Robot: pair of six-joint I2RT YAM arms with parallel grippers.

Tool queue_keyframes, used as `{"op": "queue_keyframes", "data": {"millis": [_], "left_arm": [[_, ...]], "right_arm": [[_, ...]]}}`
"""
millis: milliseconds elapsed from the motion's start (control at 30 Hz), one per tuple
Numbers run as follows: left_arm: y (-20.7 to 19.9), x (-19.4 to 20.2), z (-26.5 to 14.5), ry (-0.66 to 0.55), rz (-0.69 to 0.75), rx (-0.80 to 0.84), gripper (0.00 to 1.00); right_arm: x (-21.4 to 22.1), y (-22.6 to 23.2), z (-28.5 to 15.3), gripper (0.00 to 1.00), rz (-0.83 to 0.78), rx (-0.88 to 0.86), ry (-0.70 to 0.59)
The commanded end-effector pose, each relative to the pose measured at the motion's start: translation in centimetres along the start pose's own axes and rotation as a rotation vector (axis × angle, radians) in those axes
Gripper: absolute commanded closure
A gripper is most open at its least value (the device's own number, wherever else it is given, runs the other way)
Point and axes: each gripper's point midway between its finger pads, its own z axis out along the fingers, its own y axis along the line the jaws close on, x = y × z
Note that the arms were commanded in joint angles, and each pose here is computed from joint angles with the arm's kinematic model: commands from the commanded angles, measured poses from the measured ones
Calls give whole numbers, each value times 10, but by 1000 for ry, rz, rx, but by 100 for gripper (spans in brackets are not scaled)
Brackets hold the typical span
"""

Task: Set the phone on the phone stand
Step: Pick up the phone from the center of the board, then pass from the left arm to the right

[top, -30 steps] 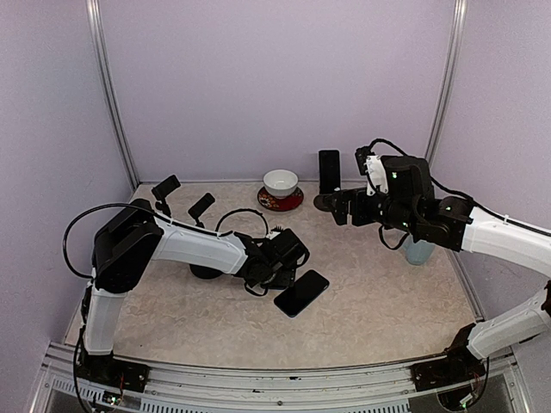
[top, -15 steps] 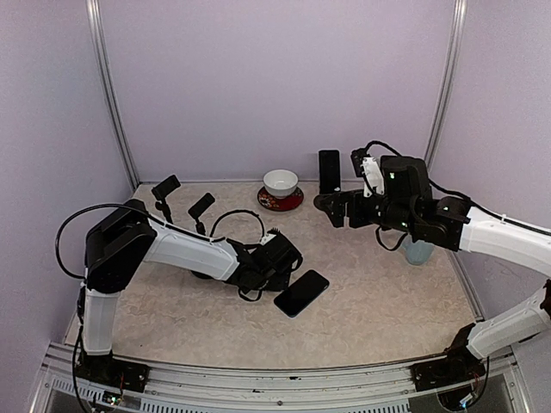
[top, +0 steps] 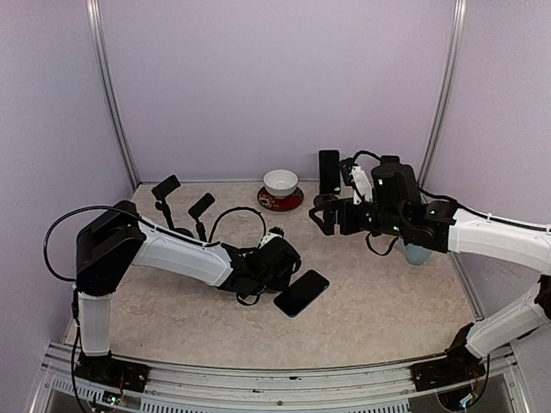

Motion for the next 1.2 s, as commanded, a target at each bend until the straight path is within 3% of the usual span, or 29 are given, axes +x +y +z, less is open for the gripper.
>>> {"op": "queue_keyframes", "data": {"millis": [0,833,1167], "left_arm": [[-12,-40,-28,-133,-26,46,38],[-45,-70,-108,-370,52,132,38],[-58,-81,-143,-472,59,196,38]], "right_arm": [[0,8,4,0,10,-63,-10],[23,29,9,4,174,-343,68],[28,31,11,4,204,-372,85]]}}
